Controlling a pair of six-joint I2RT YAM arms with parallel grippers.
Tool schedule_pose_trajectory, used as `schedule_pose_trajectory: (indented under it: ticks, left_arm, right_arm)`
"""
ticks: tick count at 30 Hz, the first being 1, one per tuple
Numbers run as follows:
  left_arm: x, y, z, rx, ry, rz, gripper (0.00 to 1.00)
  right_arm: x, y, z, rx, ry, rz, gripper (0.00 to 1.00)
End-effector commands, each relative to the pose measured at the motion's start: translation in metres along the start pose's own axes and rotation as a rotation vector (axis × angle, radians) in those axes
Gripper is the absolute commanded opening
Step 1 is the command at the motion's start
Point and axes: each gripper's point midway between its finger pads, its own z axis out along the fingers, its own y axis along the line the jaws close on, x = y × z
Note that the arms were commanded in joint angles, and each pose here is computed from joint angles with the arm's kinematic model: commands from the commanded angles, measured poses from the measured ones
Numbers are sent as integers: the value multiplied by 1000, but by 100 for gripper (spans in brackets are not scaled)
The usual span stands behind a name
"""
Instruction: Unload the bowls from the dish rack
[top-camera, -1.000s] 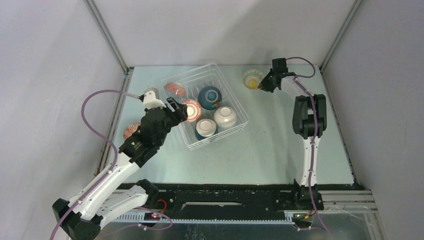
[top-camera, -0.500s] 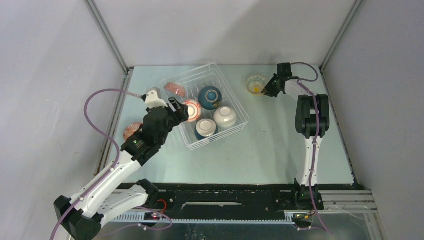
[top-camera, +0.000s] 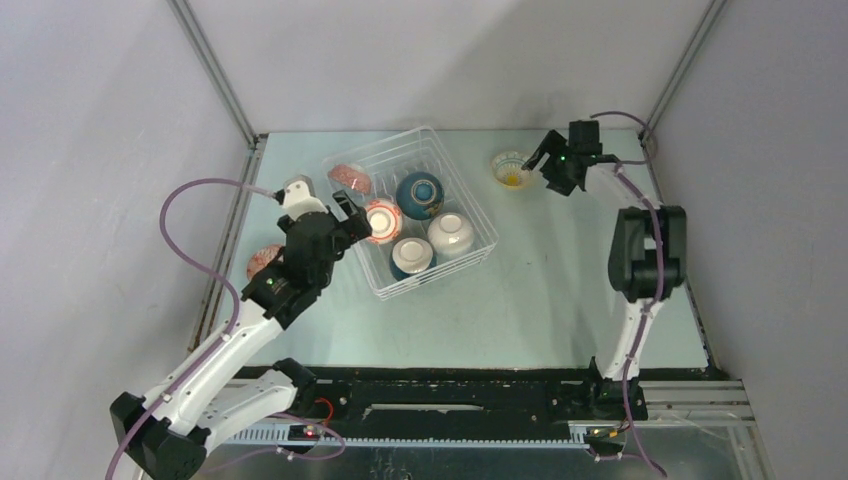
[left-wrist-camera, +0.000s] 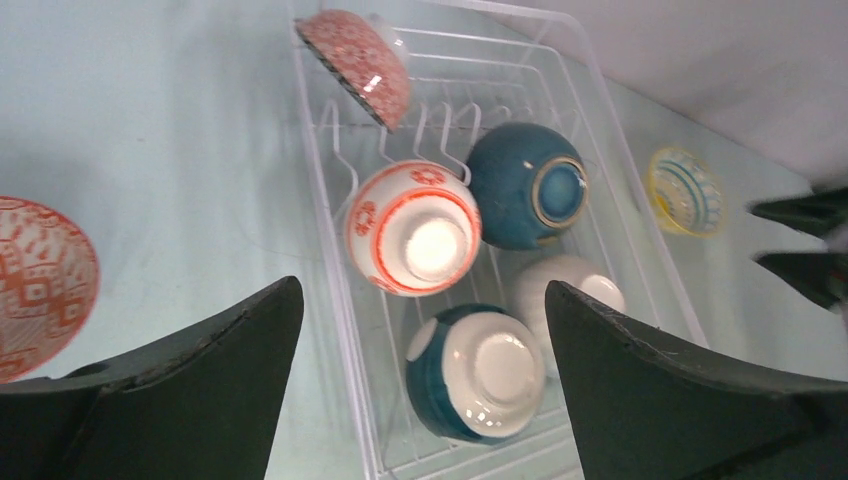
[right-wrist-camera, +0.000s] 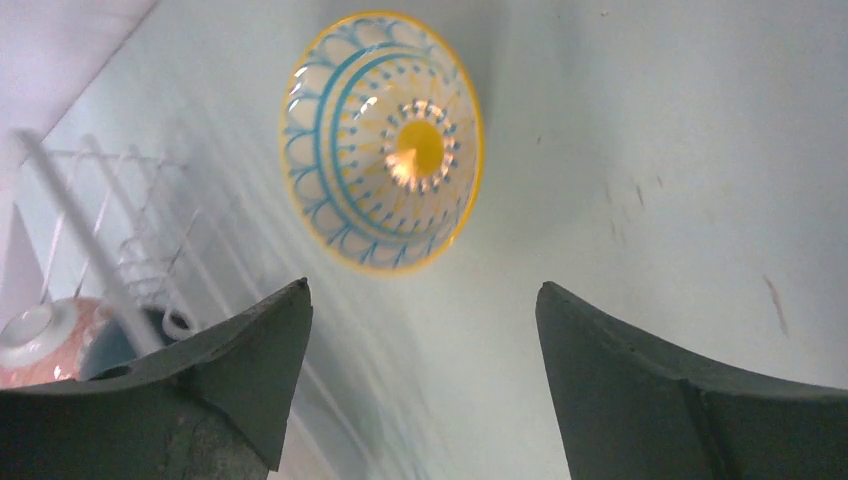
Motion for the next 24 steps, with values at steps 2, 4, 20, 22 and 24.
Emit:
schedule_pose_trajectory:
  ticks: [2,4,20,22,24]
  left_arm:
    - [-12,23,10,-105,-46,-43,100]
    - [-12,24,18,-81,-30,-105,100]
    - [-12,17,100,79,137,-335,100]
    - [-16,16,107,68,134,-352,99]
    - [-19,17,115,50,133,-382,99]
  right_arm:
    - [-27,23,-89,-88,-206,-70,92]
    - [-11,23,-105,-119,-217,-74,96]
    - [92,22,-198,-306,-365,-257,100]
    - [101,20,-203,-332,-396,-277,100]
    - [107,20,-203,-349,-413,-302,100]
